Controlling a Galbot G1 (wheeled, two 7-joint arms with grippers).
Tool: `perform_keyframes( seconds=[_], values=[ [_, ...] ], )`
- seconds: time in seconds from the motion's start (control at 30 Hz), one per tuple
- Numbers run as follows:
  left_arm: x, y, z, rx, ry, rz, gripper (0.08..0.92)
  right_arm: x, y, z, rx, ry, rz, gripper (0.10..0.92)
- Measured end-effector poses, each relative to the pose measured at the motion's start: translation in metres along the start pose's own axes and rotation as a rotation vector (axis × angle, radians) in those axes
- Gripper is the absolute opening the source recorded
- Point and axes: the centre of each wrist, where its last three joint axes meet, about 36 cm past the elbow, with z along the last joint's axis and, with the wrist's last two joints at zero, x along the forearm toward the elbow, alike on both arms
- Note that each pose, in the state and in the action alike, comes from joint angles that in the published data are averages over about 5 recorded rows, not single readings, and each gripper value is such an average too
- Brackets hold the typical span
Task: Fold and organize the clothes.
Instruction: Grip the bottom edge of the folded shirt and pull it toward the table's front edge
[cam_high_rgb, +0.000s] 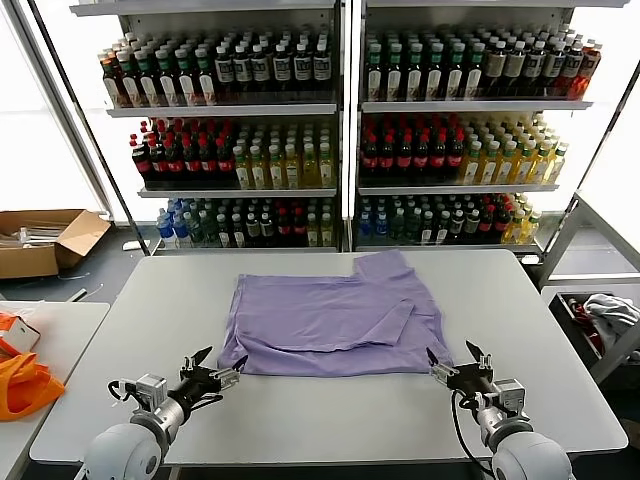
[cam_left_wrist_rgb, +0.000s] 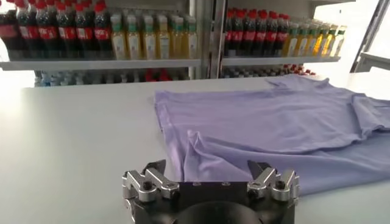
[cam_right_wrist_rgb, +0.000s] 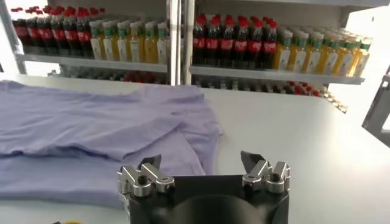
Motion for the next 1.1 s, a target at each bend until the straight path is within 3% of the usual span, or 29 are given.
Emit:
perform_keyframes(
  seconds=[0.13, 0.67, 0.9, 1.1],
  values=[
    [-0.003, -0.001, 0.005, 0.013, 0.013, 0.004, 0.767, 0.002, 0.006, 0.003, 0.0, 0.009, -0.008, 0.581],
    [-0.006, 0.003, 0.008, 0.029, 0.025, 0.021, 0.308, 0.008, 0.016, 0.008, -0.003, 0.009, -0.023, 0.128],
    [0.0, 0.001, 0.008, 0.034, 0.018, 0.02, 0.116, 0.013, 0.014, 0.008, -0.009, 0.0, -0.034, 0.104],
    [0.008, -0.002, 0.007, 0.036, 0.01, 0.016, 0.091, 0.023, 0.011, 0.009, -0.019, 0.005, -0.043, 0.104]
  ],
)
